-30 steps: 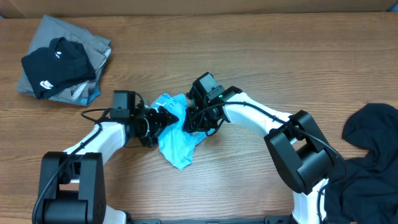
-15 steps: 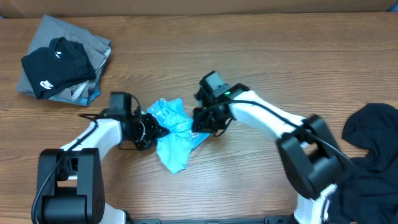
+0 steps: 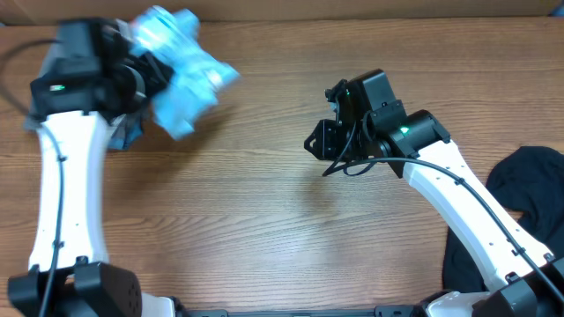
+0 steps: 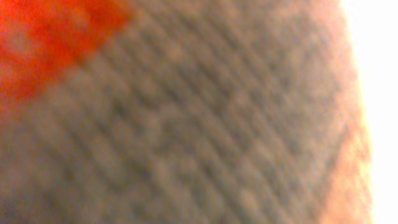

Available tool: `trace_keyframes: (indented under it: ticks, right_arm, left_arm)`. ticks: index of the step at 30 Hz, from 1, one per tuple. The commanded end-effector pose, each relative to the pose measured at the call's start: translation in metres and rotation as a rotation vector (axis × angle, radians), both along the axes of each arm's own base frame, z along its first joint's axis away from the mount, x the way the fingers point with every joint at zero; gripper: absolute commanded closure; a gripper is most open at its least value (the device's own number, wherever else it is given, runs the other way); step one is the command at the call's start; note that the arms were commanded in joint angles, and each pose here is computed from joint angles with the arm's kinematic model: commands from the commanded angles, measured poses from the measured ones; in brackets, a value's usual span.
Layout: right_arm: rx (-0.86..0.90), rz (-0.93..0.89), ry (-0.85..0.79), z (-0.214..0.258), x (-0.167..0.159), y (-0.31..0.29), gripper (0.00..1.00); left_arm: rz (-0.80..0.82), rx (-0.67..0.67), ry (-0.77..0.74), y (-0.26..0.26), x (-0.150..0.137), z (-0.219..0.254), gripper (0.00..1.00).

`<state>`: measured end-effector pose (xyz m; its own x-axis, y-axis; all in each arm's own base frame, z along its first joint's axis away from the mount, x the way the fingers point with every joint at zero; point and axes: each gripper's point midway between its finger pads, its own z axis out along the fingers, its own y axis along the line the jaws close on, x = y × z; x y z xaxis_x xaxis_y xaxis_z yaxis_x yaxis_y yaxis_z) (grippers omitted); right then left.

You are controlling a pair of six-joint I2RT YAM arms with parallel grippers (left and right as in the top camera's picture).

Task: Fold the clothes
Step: 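Lift the bundle with the left gripper and carry it to the clothes stack, then release the bundle onto the stack and pull the left gripper back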

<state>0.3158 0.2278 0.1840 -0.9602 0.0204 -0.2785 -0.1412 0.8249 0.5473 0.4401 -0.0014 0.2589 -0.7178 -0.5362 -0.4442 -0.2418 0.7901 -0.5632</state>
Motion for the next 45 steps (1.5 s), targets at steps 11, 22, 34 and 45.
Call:
trace_keyframes:
  ticks: [11, 22, 34, 45]
  right_arm:
    - [-0.045, -0.018, 0.034, -0.007, -0.006, -0.008, 0.78]
    - [-0.079, -0.018, 0.103, -0.014, -0.02, -0.015, 0.78]
    - [-0.069, -0.022, 0.071, -0.003, -0.022, -0.017, 0.78]
    - [-0.087, -0.194, -0.389, 0.117, -0.034, -0.074, 0.61]
  left_arm:
    - [0.508, -0.186, 0.016, 0.224, 0.037, -0.085, 0.31]
    - [0.408, -0.339, 0.051, 0.233, 0.028, -0.123, 0.0]
    - [0.2, 0.053, -0.272, 0.18, -0.062, 0.091, 0.0]
    - [-0.398, 0.501, -0.608, -0.021, -0.173, 0.191, 0.0]
